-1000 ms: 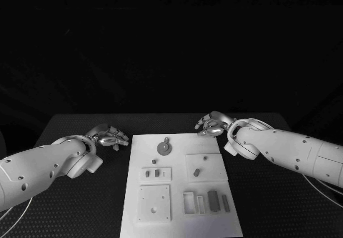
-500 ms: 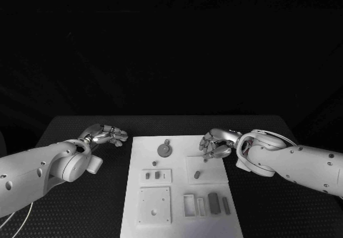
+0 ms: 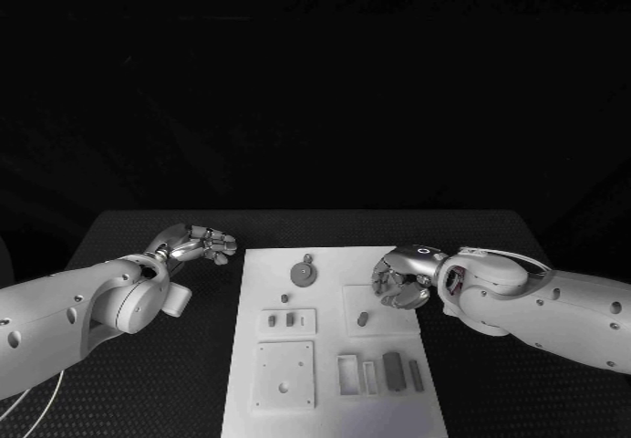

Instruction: Assemble the parts on the task board

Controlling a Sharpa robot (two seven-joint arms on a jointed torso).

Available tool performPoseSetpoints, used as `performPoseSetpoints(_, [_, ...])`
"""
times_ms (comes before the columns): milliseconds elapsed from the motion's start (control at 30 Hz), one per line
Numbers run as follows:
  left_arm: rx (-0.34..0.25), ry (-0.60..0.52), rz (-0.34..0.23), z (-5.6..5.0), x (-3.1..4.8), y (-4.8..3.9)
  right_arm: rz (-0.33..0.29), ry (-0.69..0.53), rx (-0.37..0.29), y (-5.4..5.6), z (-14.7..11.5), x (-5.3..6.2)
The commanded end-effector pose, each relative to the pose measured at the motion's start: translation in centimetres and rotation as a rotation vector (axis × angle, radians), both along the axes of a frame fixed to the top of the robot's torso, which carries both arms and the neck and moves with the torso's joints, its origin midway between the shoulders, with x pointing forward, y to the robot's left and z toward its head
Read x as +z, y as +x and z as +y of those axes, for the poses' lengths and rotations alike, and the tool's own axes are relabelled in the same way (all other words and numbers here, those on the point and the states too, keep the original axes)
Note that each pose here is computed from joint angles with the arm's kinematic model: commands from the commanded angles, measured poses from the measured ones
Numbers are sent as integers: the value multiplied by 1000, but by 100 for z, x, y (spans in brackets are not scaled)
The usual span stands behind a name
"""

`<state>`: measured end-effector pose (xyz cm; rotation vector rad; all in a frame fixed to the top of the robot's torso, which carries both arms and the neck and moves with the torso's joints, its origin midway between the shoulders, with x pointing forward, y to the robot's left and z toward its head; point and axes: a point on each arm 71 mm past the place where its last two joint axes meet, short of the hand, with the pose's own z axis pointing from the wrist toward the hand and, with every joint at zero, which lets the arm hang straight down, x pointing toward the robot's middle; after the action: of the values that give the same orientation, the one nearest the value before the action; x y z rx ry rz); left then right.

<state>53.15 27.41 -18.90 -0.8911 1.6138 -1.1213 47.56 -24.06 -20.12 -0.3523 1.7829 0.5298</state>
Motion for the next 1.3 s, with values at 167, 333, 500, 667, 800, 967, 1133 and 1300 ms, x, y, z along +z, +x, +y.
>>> performPoseSetpoints(167, [0, -16, -13, -19, 13, -8, -58, -88, 19, -25, 43, -37])
performPoseSetpoints(333, [0, -16, -10, -22, 11, -9, -70, -90, 15, -20, 38, -42])
performPoseSetpoints(500, [3, -14, -8, -11, 9, -9, -80, -86, 15, -18, 58, -47])
performPoseSetpoints(667, [4, -13, -5, -6, 7, -6, -78, -92, 13, -3, 67, -66])
performPoseSetpoints(800, [3, -13, -2, -9, 4, -7, -67, -92, 17, -13, 88, -101])
performPoseSetpoints(967, [2, -13, 0, -4, 3, -8, -59, -97, 20, -15, 103, -125])
performPoseSetpoints(1133, [4, -11, 4, 4, -1, -7, -64, -98, 16, -4, 95, -128])
performPoseSetpoints(1300, [4, -11, 5, 6, -2, -6, -56, -103, 23, -12, 118, -142])
